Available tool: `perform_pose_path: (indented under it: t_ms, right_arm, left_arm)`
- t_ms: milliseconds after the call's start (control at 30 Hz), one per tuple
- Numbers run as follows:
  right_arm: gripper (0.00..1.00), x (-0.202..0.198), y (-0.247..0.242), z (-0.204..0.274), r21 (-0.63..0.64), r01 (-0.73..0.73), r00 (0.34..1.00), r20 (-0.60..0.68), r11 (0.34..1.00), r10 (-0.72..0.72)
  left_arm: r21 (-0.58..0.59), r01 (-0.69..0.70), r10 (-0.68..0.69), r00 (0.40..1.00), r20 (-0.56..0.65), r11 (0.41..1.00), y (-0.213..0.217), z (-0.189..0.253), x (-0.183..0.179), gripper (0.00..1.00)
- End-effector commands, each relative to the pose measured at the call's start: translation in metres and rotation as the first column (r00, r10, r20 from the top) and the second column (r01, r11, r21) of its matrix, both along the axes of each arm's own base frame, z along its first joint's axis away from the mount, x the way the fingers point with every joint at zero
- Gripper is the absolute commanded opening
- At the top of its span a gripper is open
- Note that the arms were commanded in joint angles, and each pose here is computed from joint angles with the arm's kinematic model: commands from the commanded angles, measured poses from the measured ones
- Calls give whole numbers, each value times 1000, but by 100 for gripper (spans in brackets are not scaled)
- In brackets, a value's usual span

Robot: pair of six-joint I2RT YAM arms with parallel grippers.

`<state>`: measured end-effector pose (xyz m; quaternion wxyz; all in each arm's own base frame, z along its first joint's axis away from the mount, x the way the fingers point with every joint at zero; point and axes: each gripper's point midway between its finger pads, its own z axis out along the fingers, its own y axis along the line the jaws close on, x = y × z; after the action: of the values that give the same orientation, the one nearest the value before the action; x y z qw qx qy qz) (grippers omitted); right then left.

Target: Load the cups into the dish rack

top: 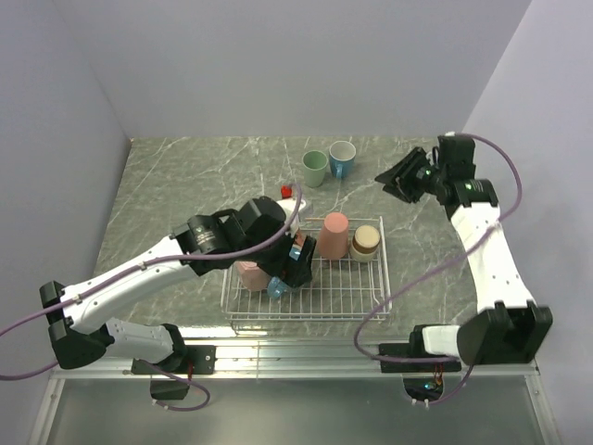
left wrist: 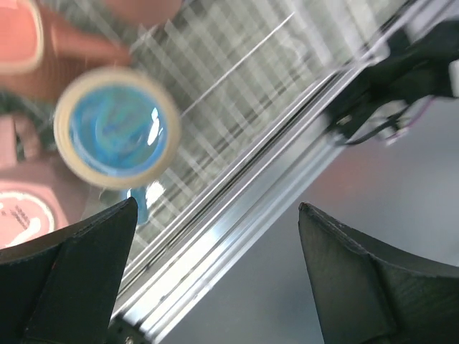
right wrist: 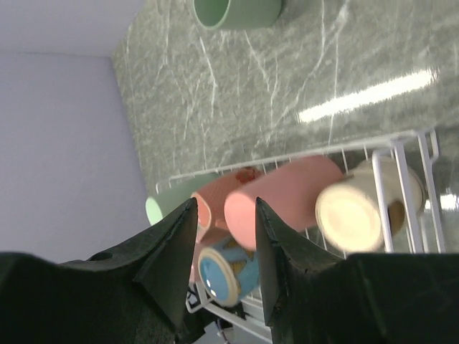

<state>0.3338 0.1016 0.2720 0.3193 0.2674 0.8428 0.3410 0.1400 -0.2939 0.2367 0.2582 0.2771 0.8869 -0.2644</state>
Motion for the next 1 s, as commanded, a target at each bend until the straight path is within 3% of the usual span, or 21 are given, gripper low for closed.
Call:
perform_pose_path:
  t_ms: [0, 133, 200, 233, 267, 300, 333, 367, 400, 433, 500, 567, 967]
  right_arm:
    - [45, 45, -3, 20, -27, -1, 995, 99, 1000, 3]
    - [46, 94, 0, 33, -123, 4, 991, 134, 992, 13]
    - [47, 117, 6, 5, -202, -10, 998, 52, 979, 21]
    - [47, 133, 9, 27, -216, 5, 995, 102, 976, 18]
    - [48, 139, 12, 24, -237, -2, 997, 76, 971, 20]
    - [49, 156, 21, -4, -265, -26, 999, 14, 964, 31]
    - [50, 175, 19, 23, -306, 15, 996, 91, 952, 13]
    - [51, 179, 20, 14, -335, 6, 999, 51, 942, 11]
    - [52, 197, 28, -24, -369, -26, 1000, -20, 929, 21]
    - [53, 212, 27, -4, -373, 6, 999, 43, 928, 11]
    - [55, 228, 34, -42, -388, -25, 1000, -18, 921, 19]
    - [60, 242, 37, -49, -406, -6, 1000, 19, 914, 15]
    - [65, 253, 21, -95, -552, 22, 1000, 1, 834, -25]
  left_arm:
    - [-130, 18, -11, 999, 53, 991, -15, 46, 7, 99]
    - [-211, -14, 31, 997, 76, 977, -20, 70, 27, 99]
    - [-233, -27, 46, 996, 75, 972, -21, 76, 32, 99]
    - [-239, -40, 58, 996, 71, 970, -19, 76, 37, 99]
    - [-242, -42, 60, 996, 67, 969, -19, 76, 39, 99]
    - [-245, -40, 56, 997, 61, 969, -20, 76, 39, 99]
    - [-242, -54, 69, 996, 56, 969, -17, 75, 44, 99]
    - [-242, -54, 69, 996, 51, 969, -17, 74, 45, 99]
    - [-240, -51, 64, 997, 46, 969, -18, 74, 46, 99]
    - [-234, -58, 69, 997, 42, 970, -17, 73, 49, 99]
    - [-216, -62, 70, 997, 30, 974, -15, 70, 50, 99]
    - [-203, -76, 81, 997, 19, 976, -11, 68, 52, 99]
    - [-143, -105, 101, 994, -35, 984, -4, 51, 64, 99]
